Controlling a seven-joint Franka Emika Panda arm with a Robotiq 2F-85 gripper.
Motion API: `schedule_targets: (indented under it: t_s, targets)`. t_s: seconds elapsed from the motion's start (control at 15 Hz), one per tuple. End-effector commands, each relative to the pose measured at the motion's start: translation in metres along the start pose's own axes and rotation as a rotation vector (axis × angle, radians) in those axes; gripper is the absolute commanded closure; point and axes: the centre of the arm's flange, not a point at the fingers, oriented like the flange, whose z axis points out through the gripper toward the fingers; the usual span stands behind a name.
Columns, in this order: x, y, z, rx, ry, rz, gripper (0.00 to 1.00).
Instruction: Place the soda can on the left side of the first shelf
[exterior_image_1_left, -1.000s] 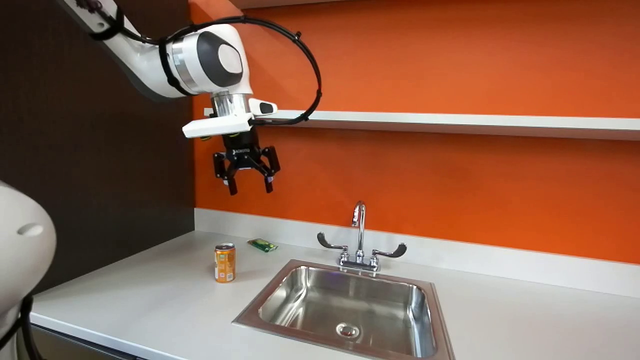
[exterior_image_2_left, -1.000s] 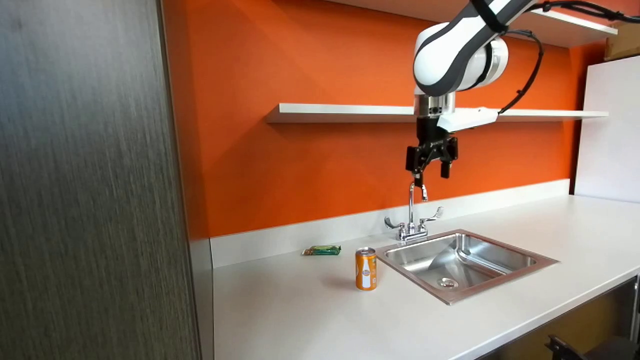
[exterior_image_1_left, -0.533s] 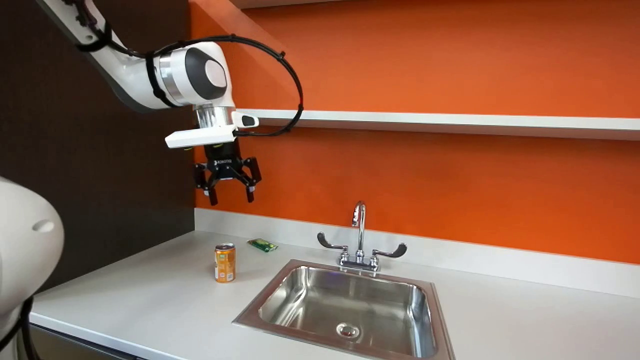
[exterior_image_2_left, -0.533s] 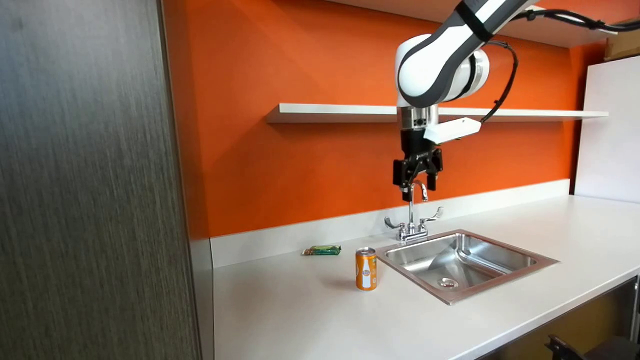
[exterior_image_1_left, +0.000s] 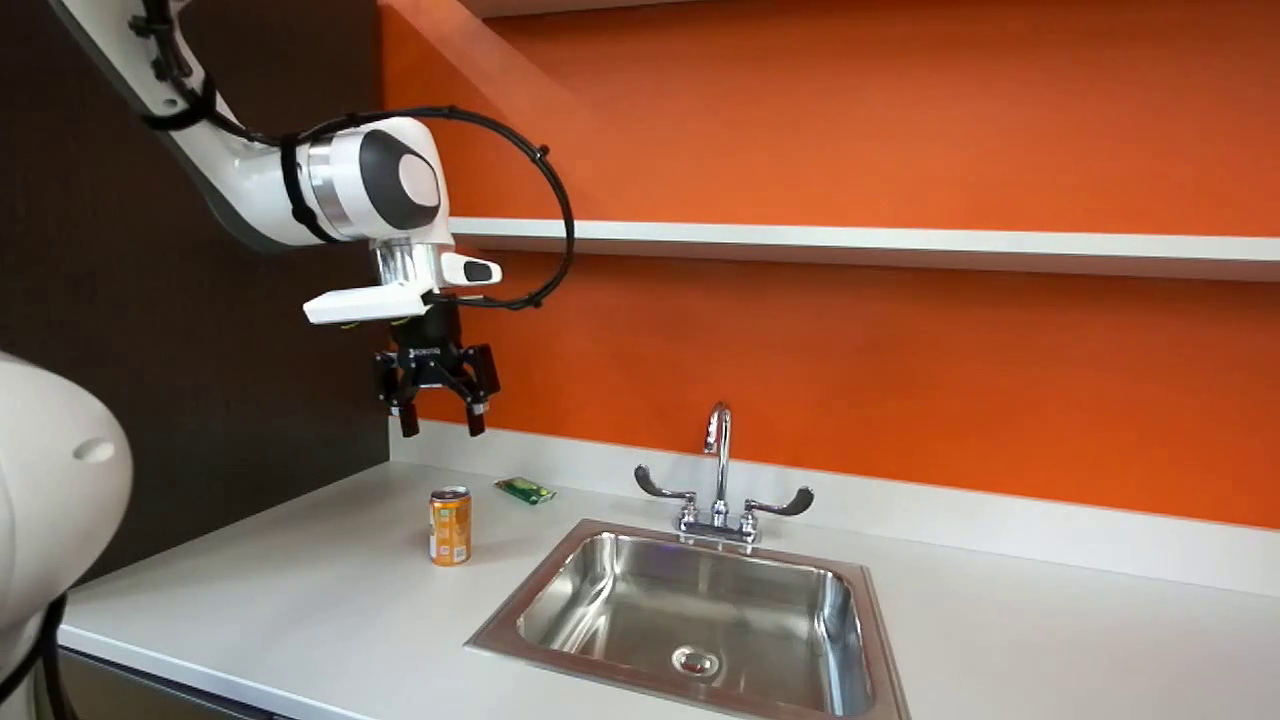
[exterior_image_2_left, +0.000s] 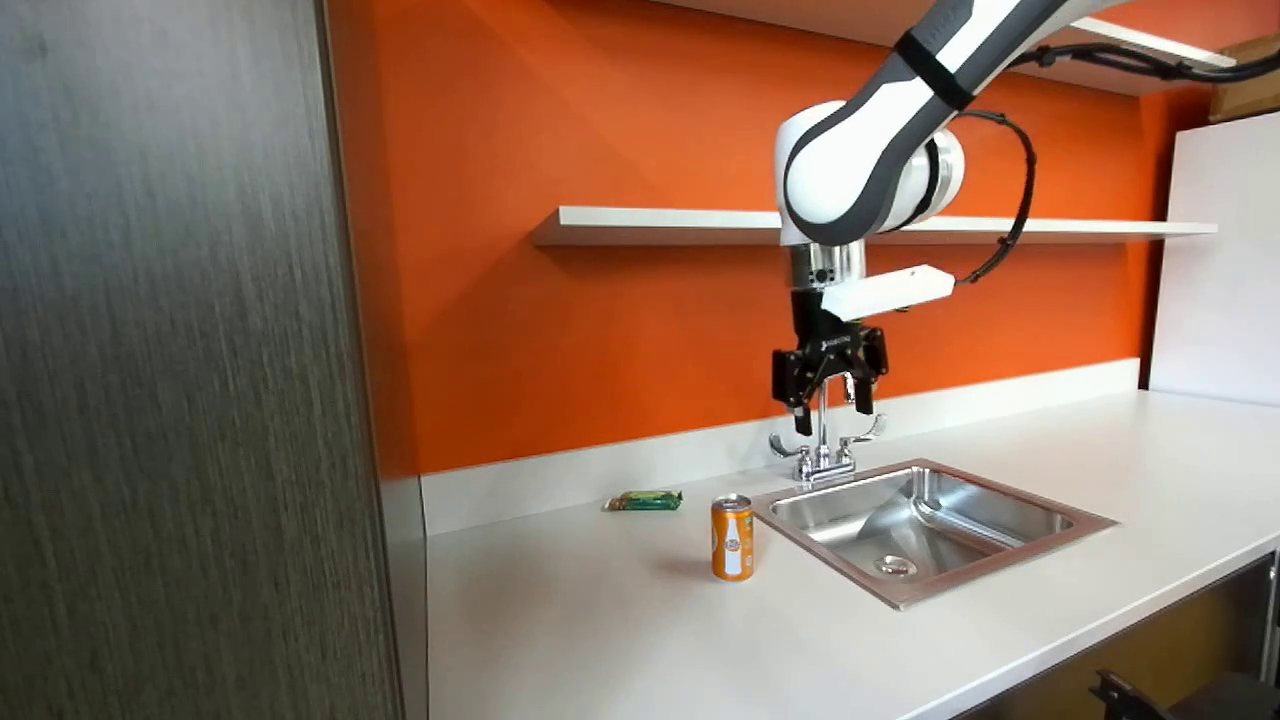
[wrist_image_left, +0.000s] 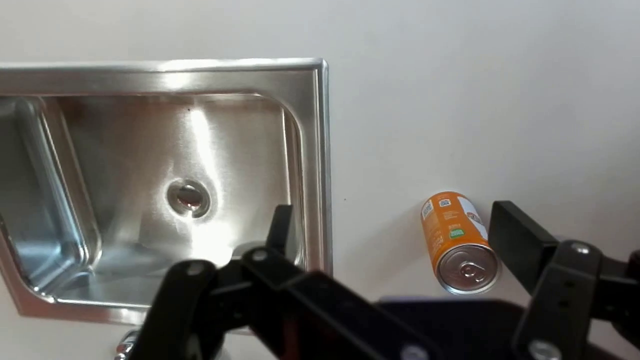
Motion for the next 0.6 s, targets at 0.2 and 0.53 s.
schedule_targets:
  t_s: [0.2,0.53]
  targets:
    - [-0.02,-0.021,0.037,0.005,-0.01,0.028,0.0]
    - [-0.028,-0.053,0.054,0.001,-0.023,-0.028,0.0]
